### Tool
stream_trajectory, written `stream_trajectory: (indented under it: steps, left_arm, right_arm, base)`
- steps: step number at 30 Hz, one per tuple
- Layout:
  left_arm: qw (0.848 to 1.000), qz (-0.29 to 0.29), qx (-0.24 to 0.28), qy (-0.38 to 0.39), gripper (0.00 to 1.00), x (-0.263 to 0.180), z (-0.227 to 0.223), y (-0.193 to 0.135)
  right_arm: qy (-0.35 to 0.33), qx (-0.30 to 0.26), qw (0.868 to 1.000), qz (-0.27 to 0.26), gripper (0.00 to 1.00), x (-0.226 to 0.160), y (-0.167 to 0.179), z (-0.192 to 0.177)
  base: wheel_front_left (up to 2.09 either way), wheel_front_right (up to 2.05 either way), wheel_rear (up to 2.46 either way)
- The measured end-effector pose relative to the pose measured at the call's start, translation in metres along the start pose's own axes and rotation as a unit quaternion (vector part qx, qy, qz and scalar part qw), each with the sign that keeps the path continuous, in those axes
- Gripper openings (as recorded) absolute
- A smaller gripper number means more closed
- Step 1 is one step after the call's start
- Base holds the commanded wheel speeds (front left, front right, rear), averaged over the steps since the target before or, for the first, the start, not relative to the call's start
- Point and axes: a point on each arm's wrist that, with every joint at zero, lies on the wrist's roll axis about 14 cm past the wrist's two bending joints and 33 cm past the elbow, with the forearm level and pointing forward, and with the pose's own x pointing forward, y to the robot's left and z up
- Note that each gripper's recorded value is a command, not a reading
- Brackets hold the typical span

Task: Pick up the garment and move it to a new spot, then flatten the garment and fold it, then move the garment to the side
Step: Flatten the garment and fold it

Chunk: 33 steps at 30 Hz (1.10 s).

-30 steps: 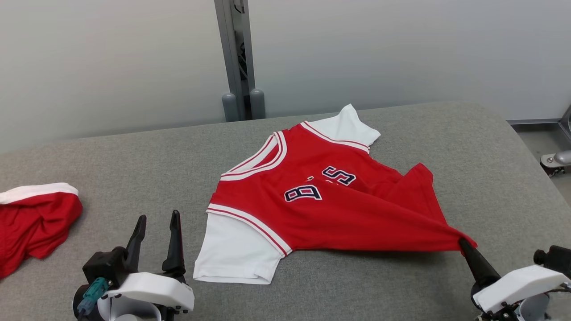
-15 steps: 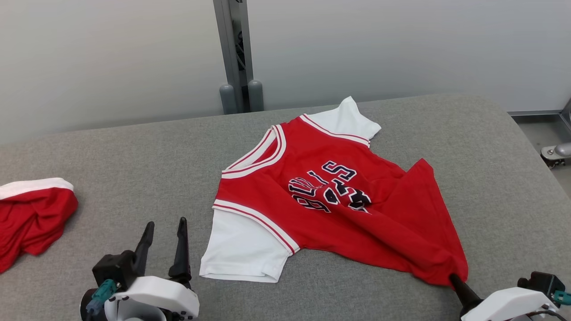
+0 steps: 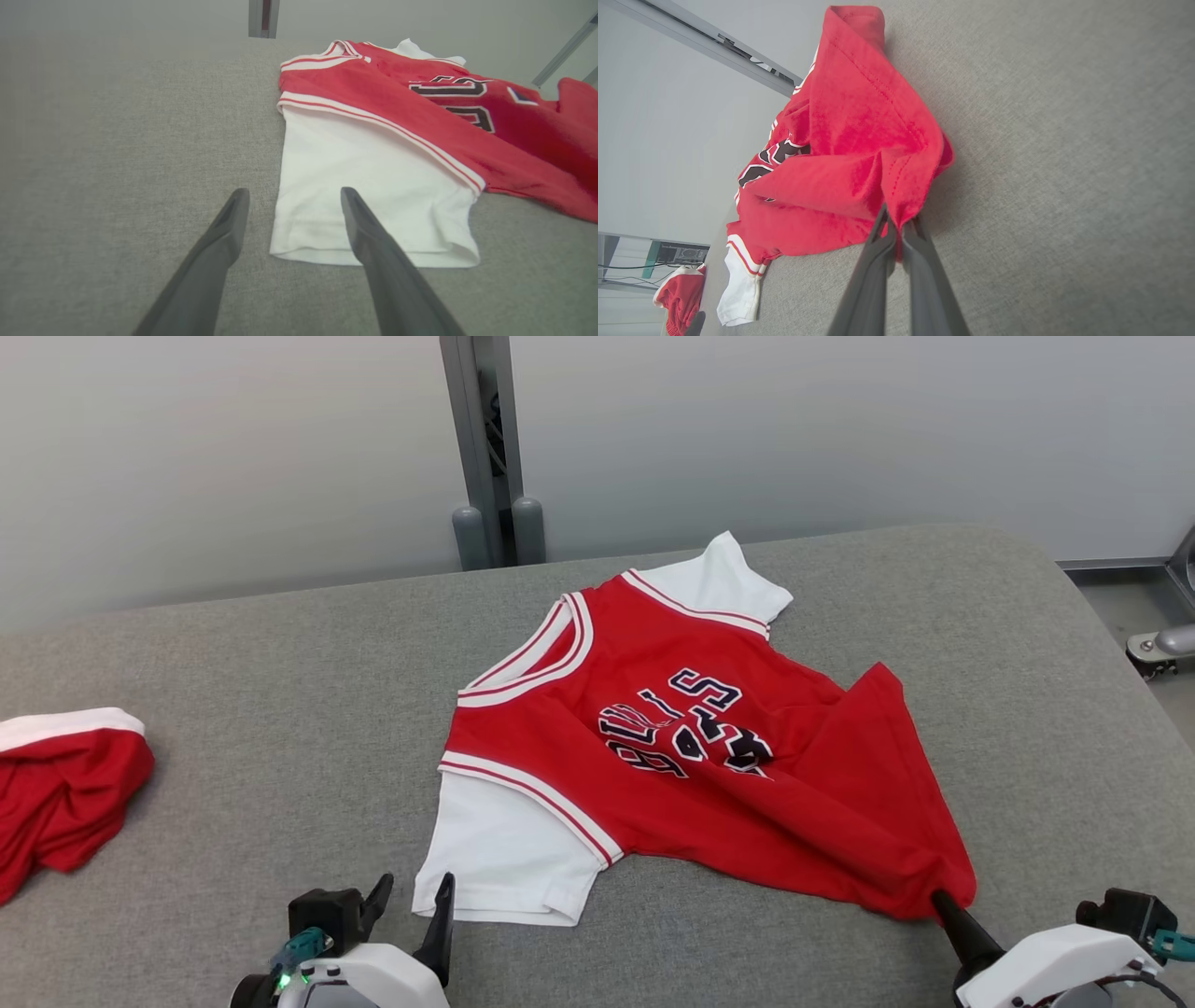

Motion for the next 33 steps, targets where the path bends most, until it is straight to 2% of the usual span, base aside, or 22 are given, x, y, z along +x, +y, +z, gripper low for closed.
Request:
stream_trajectory:
  steps: [7,16,17,18,19,20,21,23,25,26,27,30,33]
  left_arm:
    - [0.998,0.001,0.013,0.059,1.0,0.001,-0.028,0.001]
    - [0.998,0.007,-0.002,0.066,1.0,0.008,-0.028,0.002]
    - [0.998,0.004,-0.005,0.067,0.91,0.009,-0.027,0.0]
    - [0.998,0.002,-0.011,0.068,0.47,0.009,-0.028,0.0]
    - [0.997,-0.001,-0.016,0.069,0.47,0.009,-0.029,-0.001]
    - [0.997,-0.004,-0.02,0.07,0.09,0.008,-0.03,-0.002]
    - [0.997,-0.007,-0.026,0.07,0.0,0.008,-0.029,-0.004]
    - [0.996,-0.014,-0.051,0.065,0.0,0.009,-0.027,-0.008]
    - [0.991,-0.013,-0.127,0.049,0.0,0.01,-0.017,-0.011]
    - [0.984,-0.028,-0.171,0.04,0.0,0.013,-0.006,-0.023]
    - [0.98,-0.041,-0.193,0.035,0.0,0.013,0.0,-0.031]
    - [0.963,-0.094,-0.251,0.008,0.0,0.013,0.03,-0.063]
    - [0.94,-0.14,-0.31,-0.032,0.0,0.011,0.071,-0.084]
  right_arm:
    - [-0.004,0.003,1.0,0.003,0.0,-0.001,0.002,-0.001]
    - [-0.005,0.005,1.0,0.002,0.0,0.0,0.001,-0.001]
    - [-0.005,0.005,1.0,0.001,0.0,0.0,0.001,-0.002]
    - [-0.005,0.005,1.0,0.001,0.0,0.0,0.001,-0.002]
    - [-0.005,0.005,1.0,0.001,0.0,0.0,0.0,-0.002]
    - [-0.005,0.005,1.0,0.001,0.0,0.0,0.001,-0.002]
    - [-0.005,0.004,1.0,0.001,0.0,0.001,0.001,-0.002]
    - [-0.007,0.004,1.0,0.002,0.0,0.001,0.001,-0.001]
    - [-0.012,0.008,1.0,0.007,0.0,0.001,0.004,0.001]
    - [-0.022,0.032,0.999,0.024,0.0,0.002,0.013,0.008]
    - [-0.028,0.04,0.998,0.033,0.0,0.003,0.019,0.012]
    - [-0.053,0.045,0.996,0.063,0.0,0.006,0.039,0.03]
    - [-0.083,0.039,0.991,0.097,0.0,0.008,0.064,0.055]
  base:
    - [0.0,0.0,0.0]
    - [0.0,0.0,0.0]
    - [0.0,0.0,0.0]
    - [0.0,0.0,0.0]
    - [0.0,0.0,0.0]
    - [0.0,0.0,0.0]
    - [0.0,0.0,0.0]
    - [0.0,0.0,0.0]
    - [0.0,0.0,0.0]
    - [0.0,0.0,0.0]
    - [0.0,0.0,0.0]
    - [0.0,0.0,0.0]
    - [0.0,0.0,0.0]
